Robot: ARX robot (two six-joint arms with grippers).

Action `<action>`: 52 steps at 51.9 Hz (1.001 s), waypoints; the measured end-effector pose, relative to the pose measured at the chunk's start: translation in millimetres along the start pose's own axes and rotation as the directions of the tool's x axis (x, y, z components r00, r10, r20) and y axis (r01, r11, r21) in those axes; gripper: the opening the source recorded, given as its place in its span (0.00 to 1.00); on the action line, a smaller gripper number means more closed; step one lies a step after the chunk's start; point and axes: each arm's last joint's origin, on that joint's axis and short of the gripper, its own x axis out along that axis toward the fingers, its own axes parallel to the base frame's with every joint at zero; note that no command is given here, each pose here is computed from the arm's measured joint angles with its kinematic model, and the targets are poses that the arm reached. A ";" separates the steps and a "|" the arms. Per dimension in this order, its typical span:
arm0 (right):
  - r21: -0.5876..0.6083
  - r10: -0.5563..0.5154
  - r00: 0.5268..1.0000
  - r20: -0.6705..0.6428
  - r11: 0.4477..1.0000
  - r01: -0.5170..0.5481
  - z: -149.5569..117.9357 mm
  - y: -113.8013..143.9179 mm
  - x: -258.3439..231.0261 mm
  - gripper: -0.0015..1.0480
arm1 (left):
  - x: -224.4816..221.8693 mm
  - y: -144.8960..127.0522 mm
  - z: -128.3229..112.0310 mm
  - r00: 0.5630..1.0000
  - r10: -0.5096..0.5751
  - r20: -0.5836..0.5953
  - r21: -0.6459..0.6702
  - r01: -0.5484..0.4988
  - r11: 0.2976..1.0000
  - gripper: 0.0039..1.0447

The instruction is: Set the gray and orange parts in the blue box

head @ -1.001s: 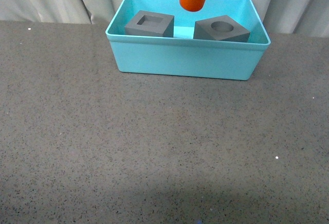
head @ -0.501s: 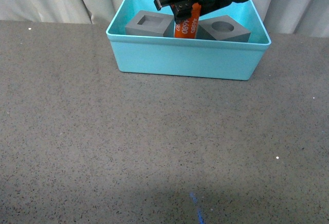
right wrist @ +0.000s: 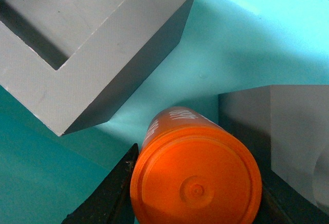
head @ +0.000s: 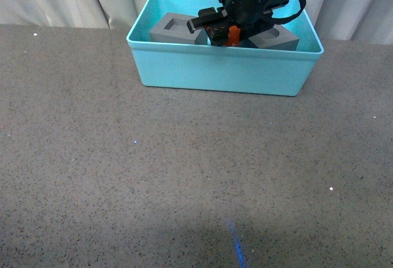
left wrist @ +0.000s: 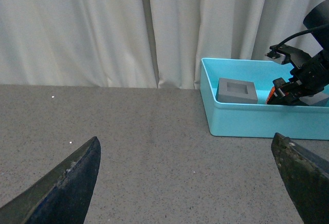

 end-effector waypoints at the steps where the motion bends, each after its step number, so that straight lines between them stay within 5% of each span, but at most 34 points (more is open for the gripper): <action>1: 0.003 0.000 1.000 0.000 1.000 0.000 0.0 -0.4 0.1 0.43 | 0.0 0.0 0.0 1.000 0.000 0.000 0.000 0.000 1.000 0.94; 19: 0.041 0.015 0.998 0.066 0.999 -0.017 -6.8 -3.1 -20.0 0.92 | 0.0 0.0 0.0 1.000 0.000 0.000 0.000 0.000 1.000 0.94; 28: 0.096 0.000 0.973 0.229 0.995 -0.023 -13.8 -8.3 -68.6 0.91 | 0.0 0.0 0.0 1.000 0.000 0.000 0.000 0.000 1.000 0.94; 35: 0.143 -0.105 0.908 0.405 0.988 0.051 -29.3 -14.8 -128.0 0.91 | 0.0 0.0 0.0 1.000 0.000 0.000 0.000 0.000 1.000 0.94; 44: 0.179 -0.207 0.835 0.511 0.975 0.132 -73.1 -12.8 -178.9 0.91 | 0.0 0.0 0.0 1.000 0.000 0.000 0.000 0.000 1.000 0.94; 52: 0.295 -0.416 0.693 0.588 0.909 0.296 -131.9 -8.7 -212.7 0.90 | 0.0 0.0 0.0 1.000 0.000 0.000 0.000 0.000 1.000 0.94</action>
